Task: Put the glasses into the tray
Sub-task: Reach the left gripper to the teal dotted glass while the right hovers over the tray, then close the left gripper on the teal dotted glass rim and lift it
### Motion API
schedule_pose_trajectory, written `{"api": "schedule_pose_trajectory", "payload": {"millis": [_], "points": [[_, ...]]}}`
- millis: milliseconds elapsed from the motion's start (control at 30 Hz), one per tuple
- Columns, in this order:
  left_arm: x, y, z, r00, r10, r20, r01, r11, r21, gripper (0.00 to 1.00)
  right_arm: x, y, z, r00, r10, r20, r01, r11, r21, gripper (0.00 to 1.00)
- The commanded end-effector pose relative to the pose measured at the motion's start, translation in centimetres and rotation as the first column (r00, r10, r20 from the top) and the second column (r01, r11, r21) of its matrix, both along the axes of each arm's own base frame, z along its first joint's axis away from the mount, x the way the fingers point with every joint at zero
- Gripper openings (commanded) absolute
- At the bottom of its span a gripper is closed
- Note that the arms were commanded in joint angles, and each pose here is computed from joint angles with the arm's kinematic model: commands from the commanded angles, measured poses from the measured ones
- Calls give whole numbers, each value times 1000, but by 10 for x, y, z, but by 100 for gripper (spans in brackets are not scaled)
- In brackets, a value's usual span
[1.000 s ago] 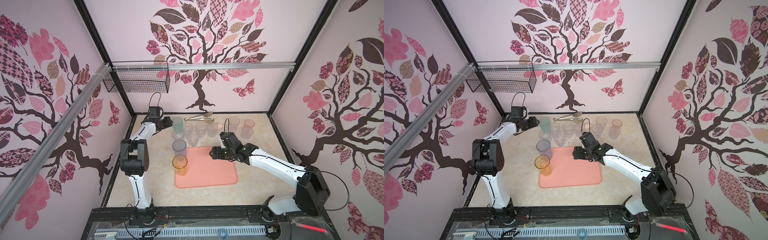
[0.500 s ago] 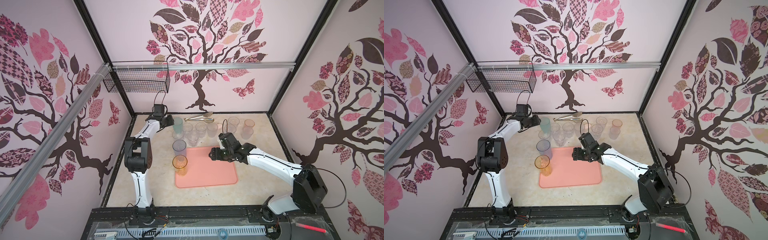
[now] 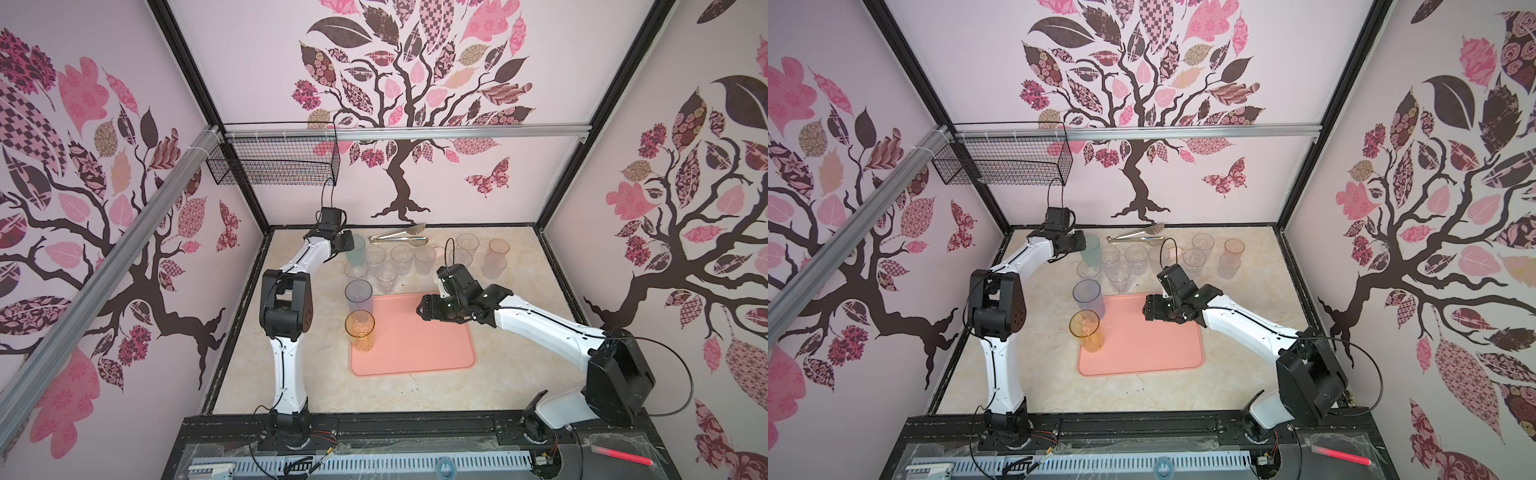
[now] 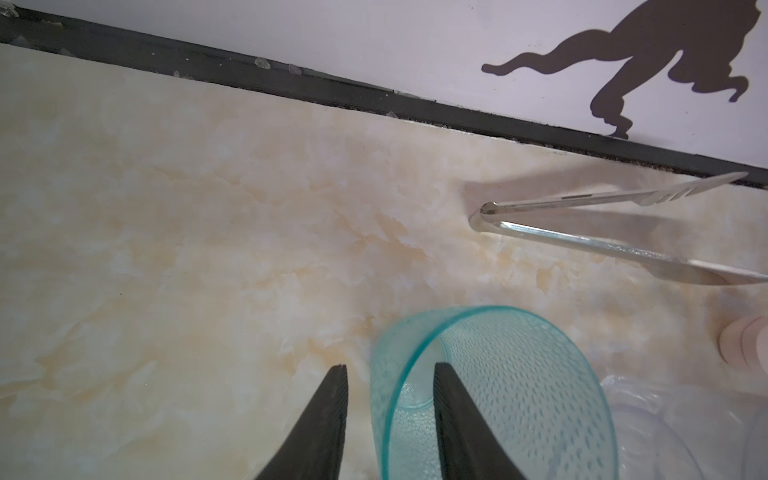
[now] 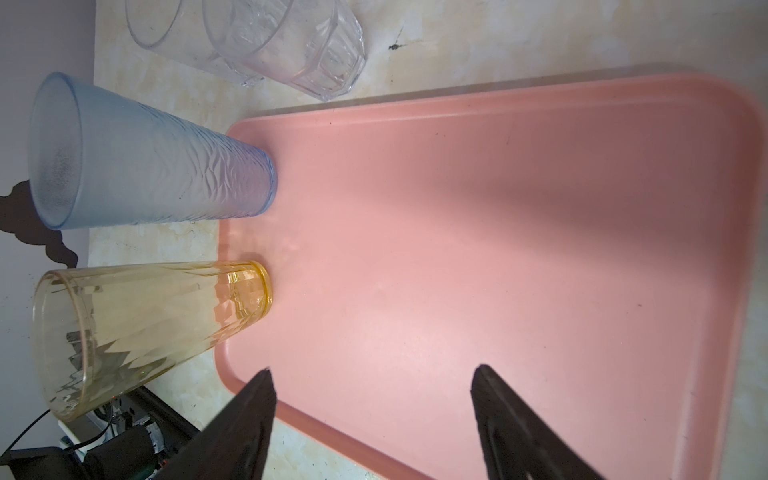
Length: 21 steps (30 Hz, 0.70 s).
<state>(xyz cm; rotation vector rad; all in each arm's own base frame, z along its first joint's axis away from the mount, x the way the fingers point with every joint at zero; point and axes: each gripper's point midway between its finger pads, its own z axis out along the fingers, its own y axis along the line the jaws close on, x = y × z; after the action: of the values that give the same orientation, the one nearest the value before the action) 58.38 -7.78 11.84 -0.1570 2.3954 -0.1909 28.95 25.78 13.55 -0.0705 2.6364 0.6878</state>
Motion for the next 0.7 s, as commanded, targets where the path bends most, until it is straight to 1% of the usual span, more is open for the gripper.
{"api": "schedule_pose_trajectory", "payload": {"millis": [0, 67, 200, 300, 433, 667], "points": [[10, -7, 11, 1000, -9, 29, 9, 1000, 6, 32, 2, 0, -1, 1000, -5, -21, 5, 1000, -6, 78], [12, -9, 12, 999, -14, 35, 14, 1000, 10, 29, 1, -1, -2, 1000, -4, -22, 4, 1000, -8, 78], [12, -5, 19, 999, -12, 45, 10, 999, 38, 19, 0, 1, -2, 1000, 4, -27, -4, 1000, -3, 78], [12, -1, 26, 998, -3, 64, -1, 998, 63, 14, 1, 2, 0, 1000, 9, -23, -9, 1000, 0, 78], [11, 0, 35, 997, 0, 82, -5, 998, 58, 6, 2, 2, 2, 1000, 11, -18, -11, 1000, -3, 79], [6, 2, 65, 990, 2, 138, -11, 998, 60, 0, 0, 2, 3, 1000, 12, -20, -12, 1000, 5, 79]]}}
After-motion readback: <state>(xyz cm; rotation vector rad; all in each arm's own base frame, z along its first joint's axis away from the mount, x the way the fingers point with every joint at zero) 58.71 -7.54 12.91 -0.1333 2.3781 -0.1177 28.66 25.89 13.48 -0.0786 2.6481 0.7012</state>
